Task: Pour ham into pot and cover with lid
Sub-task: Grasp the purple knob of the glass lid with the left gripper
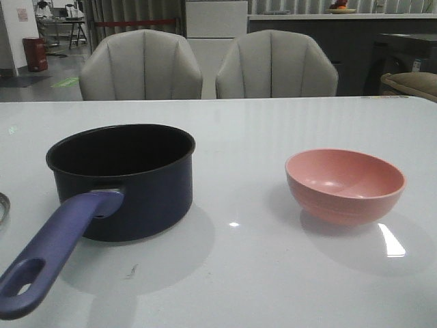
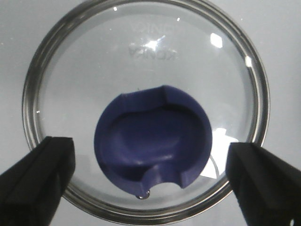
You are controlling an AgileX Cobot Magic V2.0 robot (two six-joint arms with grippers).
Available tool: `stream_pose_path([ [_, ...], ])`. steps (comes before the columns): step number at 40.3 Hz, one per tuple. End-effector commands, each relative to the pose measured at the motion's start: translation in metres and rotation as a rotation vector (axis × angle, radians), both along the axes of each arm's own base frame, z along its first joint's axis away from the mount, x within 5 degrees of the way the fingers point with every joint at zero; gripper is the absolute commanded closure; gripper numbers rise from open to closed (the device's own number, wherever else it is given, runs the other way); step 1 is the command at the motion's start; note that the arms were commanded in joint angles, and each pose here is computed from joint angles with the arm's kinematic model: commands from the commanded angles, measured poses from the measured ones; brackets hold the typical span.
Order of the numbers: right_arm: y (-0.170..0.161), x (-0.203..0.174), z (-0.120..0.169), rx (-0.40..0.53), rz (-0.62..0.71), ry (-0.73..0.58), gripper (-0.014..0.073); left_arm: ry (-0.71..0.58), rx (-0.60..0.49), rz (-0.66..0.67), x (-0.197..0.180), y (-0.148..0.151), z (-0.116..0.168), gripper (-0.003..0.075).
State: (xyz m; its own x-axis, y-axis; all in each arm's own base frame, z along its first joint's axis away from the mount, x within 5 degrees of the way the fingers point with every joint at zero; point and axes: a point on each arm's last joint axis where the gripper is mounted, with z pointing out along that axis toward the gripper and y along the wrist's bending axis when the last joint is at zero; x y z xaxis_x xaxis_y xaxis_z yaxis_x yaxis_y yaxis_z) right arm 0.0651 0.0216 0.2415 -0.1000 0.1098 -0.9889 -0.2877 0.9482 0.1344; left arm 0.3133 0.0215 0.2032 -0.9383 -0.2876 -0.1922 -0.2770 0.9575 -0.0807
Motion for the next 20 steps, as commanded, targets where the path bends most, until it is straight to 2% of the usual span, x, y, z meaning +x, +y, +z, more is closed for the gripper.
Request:
stream_pose_path([
  [1, -0.003, 0.001, 0.016, 0.026, -0.032, -0.093, 0.0445, -0.098, -0.013, 0.015, 0.009, 0.0, 0.018, 0.0043],
  [11, -0.003, 0.001, 0.016, 0.026, -0.032, -0.093, 0.0445, -0.026, -0.022, 0.013, 0.02, 0.0, 0.007, 0.0043],
  [20, -0.003, 0.001, 0.016, 0.026, -0.032, -0.093, 0.0445, -0.038, -0.021, 0.013, 0.026, 0.001, 0.011, 0.0062],
])
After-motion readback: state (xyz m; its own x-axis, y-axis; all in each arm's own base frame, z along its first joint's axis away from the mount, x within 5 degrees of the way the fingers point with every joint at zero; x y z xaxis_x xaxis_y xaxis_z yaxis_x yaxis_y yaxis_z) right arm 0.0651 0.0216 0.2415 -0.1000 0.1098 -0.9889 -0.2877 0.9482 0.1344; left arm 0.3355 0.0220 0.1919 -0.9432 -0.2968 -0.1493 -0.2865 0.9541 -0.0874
